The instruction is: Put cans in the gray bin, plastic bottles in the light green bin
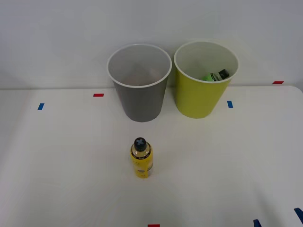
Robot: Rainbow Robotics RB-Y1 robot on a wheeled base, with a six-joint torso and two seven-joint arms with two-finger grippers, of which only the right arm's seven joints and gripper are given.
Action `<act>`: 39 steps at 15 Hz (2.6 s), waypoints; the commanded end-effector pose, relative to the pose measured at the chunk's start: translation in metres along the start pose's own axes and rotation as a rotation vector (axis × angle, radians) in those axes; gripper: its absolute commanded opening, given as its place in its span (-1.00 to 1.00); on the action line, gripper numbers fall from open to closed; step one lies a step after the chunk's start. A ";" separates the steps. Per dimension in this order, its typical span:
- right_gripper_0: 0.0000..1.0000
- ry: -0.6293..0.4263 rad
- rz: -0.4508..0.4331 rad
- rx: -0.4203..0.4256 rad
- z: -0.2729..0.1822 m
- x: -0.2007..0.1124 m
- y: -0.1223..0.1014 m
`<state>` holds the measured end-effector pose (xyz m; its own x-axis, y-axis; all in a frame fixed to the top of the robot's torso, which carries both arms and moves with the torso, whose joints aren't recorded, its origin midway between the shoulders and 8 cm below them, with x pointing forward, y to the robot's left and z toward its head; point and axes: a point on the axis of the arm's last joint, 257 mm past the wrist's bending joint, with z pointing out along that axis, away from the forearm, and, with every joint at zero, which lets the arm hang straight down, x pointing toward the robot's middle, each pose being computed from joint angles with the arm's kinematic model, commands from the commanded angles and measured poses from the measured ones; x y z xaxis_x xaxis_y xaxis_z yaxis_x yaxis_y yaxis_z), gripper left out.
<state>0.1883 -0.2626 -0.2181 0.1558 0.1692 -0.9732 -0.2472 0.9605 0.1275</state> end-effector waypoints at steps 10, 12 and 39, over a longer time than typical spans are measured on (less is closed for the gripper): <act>1.00 0.003 0.048 0.019 -0.006 -0.005 -0.013; 1.00 0.015 0.033 0.009 -0.007 -0.003 -0.010; 1.00 0.042 -0.002 0.000 -0.013 0.005 0.001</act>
<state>0.1765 -0.2640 -0.2253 0.1156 0.1580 -0.9806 -0.2472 0.9608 0.1257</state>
